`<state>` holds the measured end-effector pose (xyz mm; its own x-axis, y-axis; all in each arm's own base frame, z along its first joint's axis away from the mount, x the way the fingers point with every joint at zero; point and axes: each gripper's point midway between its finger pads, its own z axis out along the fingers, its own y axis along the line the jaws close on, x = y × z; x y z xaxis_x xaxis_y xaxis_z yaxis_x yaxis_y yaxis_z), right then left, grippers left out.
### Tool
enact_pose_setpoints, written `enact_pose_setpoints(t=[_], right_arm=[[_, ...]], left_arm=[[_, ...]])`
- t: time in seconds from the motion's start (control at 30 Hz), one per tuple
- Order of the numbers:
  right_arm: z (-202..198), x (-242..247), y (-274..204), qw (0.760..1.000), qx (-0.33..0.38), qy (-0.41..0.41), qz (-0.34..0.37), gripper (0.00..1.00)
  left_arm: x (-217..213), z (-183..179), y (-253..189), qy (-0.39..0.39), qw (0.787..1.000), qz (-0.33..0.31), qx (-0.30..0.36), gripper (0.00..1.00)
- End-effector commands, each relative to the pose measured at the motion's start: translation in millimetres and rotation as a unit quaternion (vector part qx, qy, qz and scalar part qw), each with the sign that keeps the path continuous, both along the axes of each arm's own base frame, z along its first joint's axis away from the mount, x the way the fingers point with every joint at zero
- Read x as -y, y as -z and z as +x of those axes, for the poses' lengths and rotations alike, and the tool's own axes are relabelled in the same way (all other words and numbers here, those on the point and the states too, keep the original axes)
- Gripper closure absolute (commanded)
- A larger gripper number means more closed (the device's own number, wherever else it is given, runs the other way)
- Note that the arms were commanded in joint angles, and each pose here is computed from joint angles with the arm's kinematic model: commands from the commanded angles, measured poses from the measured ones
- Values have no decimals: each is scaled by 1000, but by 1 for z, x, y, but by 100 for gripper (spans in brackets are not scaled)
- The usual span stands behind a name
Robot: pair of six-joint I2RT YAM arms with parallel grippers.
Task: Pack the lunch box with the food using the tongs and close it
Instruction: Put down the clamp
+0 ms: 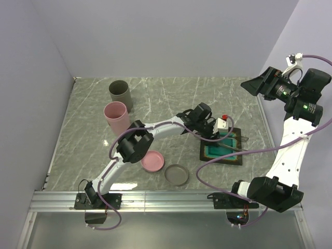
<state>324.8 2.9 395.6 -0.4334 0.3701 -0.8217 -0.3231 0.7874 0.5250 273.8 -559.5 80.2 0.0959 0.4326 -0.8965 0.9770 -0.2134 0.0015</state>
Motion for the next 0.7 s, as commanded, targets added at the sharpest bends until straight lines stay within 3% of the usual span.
enact_pose_setpoints(t=[0.0, 0.67], right_arm=[[-2, 0, -10, 1000, 23, -2, -8, 0], [-3, -1, -6, 1000, 20, -3, -7, 0]], left_arm=[[3, -2, -5, 7, 1000, -7, 17, 35], [-4, -5, 25, 0, 999, 34, 5, 27]])
